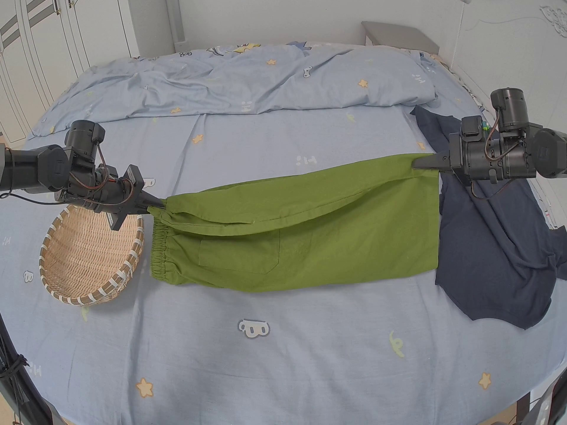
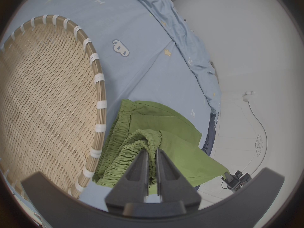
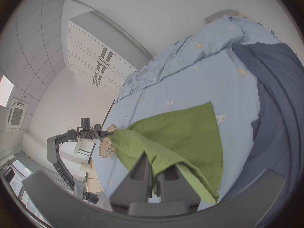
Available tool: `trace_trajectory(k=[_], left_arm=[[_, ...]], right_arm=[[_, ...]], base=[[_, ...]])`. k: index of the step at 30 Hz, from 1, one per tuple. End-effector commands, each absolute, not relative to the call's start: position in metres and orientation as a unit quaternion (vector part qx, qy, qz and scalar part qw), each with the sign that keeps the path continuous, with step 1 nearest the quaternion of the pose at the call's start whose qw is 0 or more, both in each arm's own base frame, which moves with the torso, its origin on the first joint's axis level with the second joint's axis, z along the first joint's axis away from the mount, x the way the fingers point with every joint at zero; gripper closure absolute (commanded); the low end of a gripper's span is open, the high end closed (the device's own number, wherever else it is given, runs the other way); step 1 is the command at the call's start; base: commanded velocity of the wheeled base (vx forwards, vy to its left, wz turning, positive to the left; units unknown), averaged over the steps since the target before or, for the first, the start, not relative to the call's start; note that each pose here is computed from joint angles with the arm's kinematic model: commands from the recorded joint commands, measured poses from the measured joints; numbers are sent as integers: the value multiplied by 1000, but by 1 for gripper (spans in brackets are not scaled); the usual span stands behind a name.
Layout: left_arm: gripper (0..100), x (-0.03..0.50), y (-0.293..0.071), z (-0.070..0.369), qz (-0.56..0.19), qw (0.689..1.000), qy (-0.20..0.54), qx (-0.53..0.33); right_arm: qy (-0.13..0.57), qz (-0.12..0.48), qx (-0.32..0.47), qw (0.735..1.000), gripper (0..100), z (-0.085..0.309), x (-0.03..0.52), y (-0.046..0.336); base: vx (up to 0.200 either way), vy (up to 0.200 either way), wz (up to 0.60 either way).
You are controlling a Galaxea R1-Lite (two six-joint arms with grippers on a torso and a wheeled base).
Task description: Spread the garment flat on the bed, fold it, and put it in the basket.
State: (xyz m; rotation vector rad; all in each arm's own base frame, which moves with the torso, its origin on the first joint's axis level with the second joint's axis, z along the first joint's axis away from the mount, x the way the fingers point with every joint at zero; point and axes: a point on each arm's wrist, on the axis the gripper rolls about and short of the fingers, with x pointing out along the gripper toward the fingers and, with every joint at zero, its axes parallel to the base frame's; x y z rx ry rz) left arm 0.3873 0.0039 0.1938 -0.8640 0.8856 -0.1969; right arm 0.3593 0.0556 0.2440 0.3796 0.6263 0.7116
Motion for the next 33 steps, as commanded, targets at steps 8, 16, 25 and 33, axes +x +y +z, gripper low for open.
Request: trace_trajectory(k=[8, 16, 25, 33], left_arm=[[100, 391, 18, 189, -79, 812, 412, -406], [100, 391, 18, 191, -86, 819, 405, -396], [100, 394, 22, 193, -85, 823, 397, -396], [100, 395, 21, 193, -86, 824, 397, -396]], right_arm=[[303, 322, 181, 878, 100, 231, 413, 58], [305, 318, 184, 879, 100, 221, 428, 57], [300, 314, 185, 882, 100, 221, 434, 54], [308, 311, 187, 880, 100, 212, 438, 53]], base=[[0, 0, 0], [0, 0, 0], [0, 0, 0], [0, 0, 0]])
